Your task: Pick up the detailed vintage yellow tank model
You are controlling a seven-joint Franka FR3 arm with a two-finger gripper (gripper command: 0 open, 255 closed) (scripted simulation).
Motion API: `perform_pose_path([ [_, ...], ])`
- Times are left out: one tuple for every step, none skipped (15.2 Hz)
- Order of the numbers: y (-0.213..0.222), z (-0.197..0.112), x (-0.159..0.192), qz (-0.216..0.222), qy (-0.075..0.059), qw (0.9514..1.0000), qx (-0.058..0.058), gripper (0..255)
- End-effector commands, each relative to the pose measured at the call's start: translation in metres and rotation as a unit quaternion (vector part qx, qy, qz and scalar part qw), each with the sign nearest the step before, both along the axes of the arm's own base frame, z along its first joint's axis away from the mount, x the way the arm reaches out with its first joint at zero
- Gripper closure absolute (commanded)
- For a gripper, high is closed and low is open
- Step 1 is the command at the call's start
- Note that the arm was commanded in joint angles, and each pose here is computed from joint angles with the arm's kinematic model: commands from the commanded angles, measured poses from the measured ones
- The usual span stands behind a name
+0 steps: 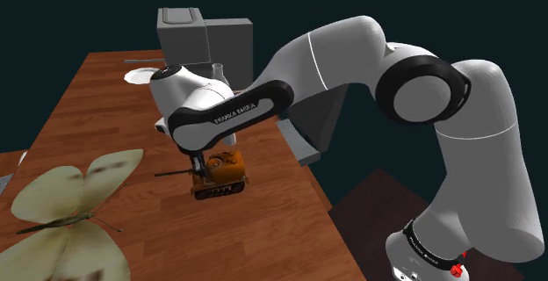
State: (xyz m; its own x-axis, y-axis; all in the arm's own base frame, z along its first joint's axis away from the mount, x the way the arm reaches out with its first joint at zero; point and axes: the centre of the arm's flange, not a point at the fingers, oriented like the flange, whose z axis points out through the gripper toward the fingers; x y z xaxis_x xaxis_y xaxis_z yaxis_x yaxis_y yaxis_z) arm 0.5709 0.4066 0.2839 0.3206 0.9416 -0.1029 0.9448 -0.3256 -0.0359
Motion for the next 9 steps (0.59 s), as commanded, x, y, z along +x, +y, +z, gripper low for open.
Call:
perform_pose_path([
  [0.000, 0.012, 0.000, 0.000, -0.001, 1.0000, 0.000, 255],
  [0.000, 0.017, 0.000, 0.000, -0.001, 1.0000, 0.000, 255],
  [0.000, 0.023, 0.000, 0.000, -0.001, 1.0000, 0.000, 255],
  [0.000, 0.028, 0.000, 0.000, -0.001, 1.0000, 0.000, 255],
  [0.000, 0.033, 0.000, 0.000, -0.001, 1.0000, 0.000, 255],
  [0.000, 0.038, 0.000, 0.000, -0.001, 1.0000, 0.000, 255],
  [0.000, 0.044, 0.000, 0.000, -0.001, 1.0000, 0.000, 255],
  [0.000, 0.049, 0.000, 0.000, -0.001, 1.0000, 0.000, 255],
  [0.000, 0.050, 0.000, 0.000, -0.001, 1.0000, 0.000, 255],
])
